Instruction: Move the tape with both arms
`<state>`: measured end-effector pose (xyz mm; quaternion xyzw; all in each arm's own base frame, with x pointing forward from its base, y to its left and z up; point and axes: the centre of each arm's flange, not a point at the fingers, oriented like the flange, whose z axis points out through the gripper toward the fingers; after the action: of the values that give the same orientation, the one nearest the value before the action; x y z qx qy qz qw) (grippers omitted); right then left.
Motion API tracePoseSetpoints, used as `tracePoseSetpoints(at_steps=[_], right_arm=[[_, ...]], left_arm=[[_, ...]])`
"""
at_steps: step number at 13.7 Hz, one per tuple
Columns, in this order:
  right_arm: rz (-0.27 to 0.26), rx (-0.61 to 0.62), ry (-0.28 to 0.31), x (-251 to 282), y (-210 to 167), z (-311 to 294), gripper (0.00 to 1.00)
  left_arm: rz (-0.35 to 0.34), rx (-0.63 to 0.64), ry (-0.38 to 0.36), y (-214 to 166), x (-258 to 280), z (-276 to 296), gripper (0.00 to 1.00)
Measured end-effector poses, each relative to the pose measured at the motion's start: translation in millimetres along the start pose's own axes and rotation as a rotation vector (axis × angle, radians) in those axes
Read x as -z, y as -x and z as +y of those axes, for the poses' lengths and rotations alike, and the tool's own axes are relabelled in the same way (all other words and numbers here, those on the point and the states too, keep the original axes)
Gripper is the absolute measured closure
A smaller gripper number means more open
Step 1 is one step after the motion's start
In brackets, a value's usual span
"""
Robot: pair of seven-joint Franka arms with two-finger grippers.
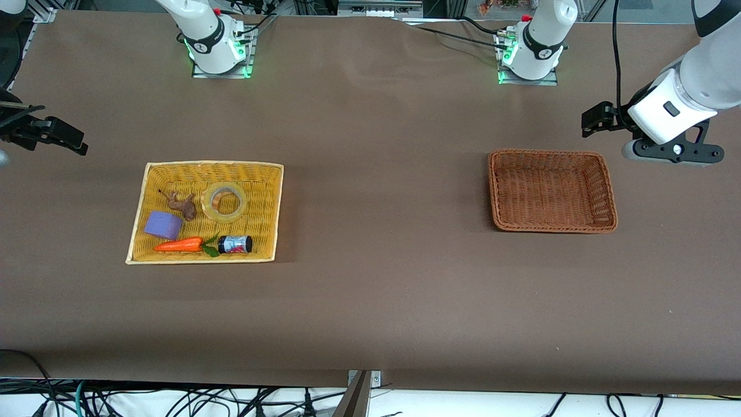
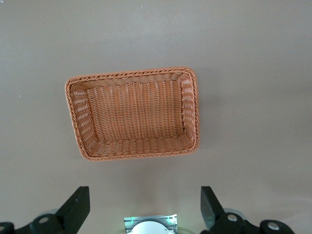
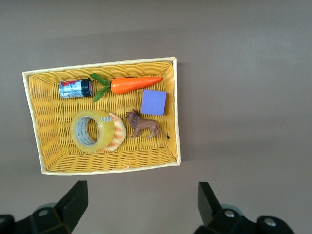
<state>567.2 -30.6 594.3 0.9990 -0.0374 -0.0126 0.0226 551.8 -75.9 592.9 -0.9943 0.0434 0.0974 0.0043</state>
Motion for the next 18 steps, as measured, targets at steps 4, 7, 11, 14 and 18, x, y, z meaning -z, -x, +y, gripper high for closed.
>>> tracePoseSetpoints(at_steps=[4, 7, 11, 14, 18], right_arm=[[-0.007, 0.000, 0.000, -4, -2, 0, 0.00], [-0.007, 0.000, 0.000, -4, -2, 0, 0.00], [-0.007, 0.000, 0.000, -4, -2, 0, 0.00], [-0.008, 0.000, 0.000, -5, -2, 0, 0.00], [-0.039, 0.014, 0.005, -24, -11, -8, 0.00]], left_arm=[[0.000, 0.000, 0.000, 0, 0, 0, 0.00], [0.000, 0.000, 0.000, 0, 0, 0, 0.00], [0.000, 0.000, 0.000, 0, 0, 0, 0.00], [0.000, 0.000, 0.000, 0, 0, 0, 0.00], [0.000, 0.000, 0.000, 0, 0, 0, 0.00]])
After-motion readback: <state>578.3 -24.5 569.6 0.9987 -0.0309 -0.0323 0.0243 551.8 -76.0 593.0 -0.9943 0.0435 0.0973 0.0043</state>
